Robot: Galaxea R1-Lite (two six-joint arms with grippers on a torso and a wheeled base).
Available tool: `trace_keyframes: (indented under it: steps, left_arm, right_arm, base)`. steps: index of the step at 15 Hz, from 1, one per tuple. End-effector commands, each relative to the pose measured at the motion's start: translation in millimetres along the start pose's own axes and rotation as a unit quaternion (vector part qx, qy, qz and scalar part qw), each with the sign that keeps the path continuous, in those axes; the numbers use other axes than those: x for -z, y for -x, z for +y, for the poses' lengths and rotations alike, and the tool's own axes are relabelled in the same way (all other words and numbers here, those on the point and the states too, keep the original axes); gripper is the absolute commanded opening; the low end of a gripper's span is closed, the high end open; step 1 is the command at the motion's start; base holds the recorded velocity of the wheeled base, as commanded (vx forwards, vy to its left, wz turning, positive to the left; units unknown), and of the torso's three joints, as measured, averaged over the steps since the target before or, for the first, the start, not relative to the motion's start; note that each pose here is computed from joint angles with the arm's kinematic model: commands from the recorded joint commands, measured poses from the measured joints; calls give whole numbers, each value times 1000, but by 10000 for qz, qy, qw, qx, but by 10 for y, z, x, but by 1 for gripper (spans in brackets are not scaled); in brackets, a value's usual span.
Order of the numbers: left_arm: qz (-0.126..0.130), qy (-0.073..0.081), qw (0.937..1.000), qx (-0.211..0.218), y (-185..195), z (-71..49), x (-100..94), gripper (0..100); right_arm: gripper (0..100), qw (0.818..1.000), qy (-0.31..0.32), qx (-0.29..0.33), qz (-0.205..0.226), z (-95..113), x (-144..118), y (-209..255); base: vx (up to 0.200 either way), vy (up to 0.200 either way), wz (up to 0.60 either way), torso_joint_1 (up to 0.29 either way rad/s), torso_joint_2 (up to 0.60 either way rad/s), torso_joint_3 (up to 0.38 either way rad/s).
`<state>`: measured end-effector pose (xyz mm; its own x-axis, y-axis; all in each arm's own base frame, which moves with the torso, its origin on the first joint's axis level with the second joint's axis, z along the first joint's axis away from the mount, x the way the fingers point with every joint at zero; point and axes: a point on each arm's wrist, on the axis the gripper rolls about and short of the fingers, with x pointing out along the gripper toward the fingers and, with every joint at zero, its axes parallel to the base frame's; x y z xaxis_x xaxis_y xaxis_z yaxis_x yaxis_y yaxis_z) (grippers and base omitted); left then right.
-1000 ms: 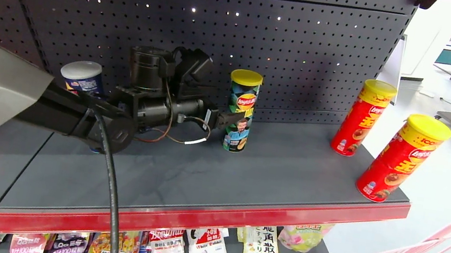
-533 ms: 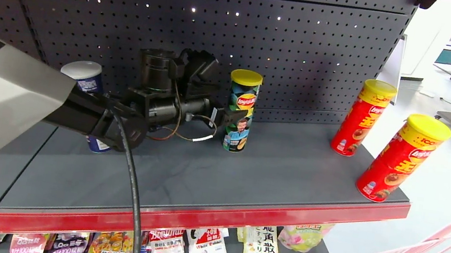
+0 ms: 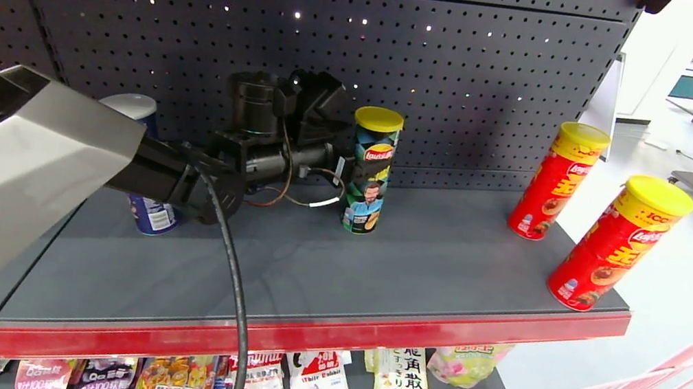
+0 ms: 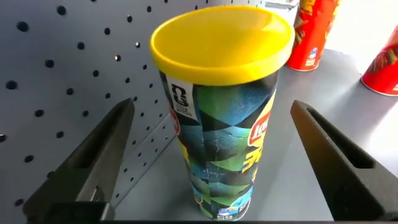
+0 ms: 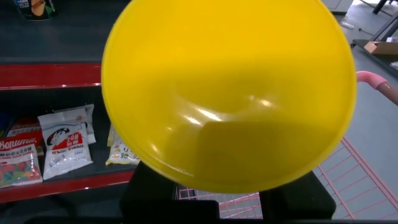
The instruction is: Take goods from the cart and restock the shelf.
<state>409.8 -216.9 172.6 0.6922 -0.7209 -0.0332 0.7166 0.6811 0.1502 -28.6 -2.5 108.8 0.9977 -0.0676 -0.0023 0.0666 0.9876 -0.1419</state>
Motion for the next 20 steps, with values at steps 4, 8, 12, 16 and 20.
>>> trace_keyframes:
  steps: [4,8,12,16,20]
  left_arm:
    - [-3,-1,10000,22,-70,22,50,100]
    - [-76,-29,10000,-21,-152,57,27,100]
    - [-98,-36,9999,-25,-181,68,22,100]
    - [-71,-26,10000,-13,-208,63,60,0]
    - [-28,-11,10000,-6,-221,61,101,0]
  right_arm:
    - [0,10000,2,7,-3,0,-2,-1]
    - [0,10000,2,24,-8,-2,-6,1]
    - [0,10000,2,39,-6,-2,-4,3]
    - [0,10000,0,41,-21,-5,-21,5]
    - [0,10000,-1,81,-31,-7,-25,8]
  base:
    - [0,0,0,0,0,0]
    - [0,0,0,0,0,0]
    - [0,0,0,0,0,0]
    - [0,0,0,0,0,0]
    - [0,0,0,0,0,0]
